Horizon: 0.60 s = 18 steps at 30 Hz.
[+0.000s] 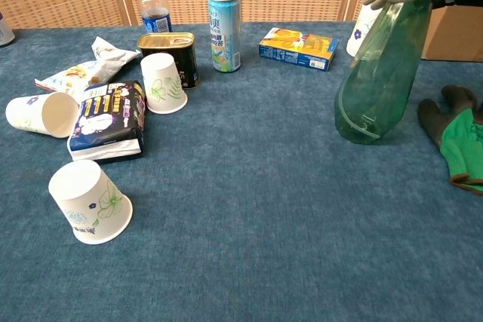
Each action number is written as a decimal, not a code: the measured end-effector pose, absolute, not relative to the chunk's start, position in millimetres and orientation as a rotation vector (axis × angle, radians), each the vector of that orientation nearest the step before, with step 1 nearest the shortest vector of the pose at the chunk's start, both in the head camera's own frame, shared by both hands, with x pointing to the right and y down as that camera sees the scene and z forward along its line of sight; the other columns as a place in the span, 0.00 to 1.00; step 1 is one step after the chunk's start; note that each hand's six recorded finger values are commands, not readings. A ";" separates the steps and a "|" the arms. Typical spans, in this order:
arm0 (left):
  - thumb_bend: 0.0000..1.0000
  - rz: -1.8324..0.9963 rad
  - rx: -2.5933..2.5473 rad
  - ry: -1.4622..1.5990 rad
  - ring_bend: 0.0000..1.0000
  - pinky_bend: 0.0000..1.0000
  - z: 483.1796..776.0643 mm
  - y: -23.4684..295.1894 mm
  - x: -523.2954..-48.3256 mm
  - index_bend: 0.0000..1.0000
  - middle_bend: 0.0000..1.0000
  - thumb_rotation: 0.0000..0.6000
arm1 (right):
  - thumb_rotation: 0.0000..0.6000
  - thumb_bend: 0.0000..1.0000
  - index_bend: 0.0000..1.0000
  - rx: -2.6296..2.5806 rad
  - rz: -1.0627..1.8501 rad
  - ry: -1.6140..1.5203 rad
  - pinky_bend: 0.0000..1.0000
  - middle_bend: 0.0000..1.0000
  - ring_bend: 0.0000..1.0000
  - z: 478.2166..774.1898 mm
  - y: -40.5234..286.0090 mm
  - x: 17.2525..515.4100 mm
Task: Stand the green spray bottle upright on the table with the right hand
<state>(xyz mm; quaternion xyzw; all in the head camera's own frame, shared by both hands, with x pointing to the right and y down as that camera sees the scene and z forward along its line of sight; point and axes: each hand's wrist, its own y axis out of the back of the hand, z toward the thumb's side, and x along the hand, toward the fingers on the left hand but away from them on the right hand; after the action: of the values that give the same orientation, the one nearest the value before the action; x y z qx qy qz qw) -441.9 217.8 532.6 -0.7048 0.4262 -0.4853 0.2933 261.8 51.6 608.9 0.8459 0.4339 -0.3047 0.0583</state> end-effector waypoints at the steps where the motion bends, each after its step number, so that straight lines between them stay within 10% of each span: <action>1: 0.18 -1.292 -1.877 1.135 0.21 0.04 532.5 217.8 -441.9 0.29 0.27 0.99 | 1.00 0.04 0.32 2.563 -0.923 1.314 0.31 0.37 0.21 608.9 51.7 262.0; 18: 0.18 -1.293 -1.876 1.134 0.21 0.05 532.5 218.2 -442.1 0.29 0.27 1.00 | 1.00 0.04 0.31 2.582 -0.936 1.293 0.30 0.37 0.21 609.0 53.6 258.9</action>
<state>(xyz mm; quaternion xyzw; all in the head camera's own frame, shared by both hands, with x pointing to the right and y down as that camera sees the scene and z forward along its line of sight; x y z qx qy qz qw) -442.1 218.2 532.5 -0.7046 0.4261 -0.4854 0.2939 258.9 53.6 609.0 0.8494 0.4255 -0.3078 0.0530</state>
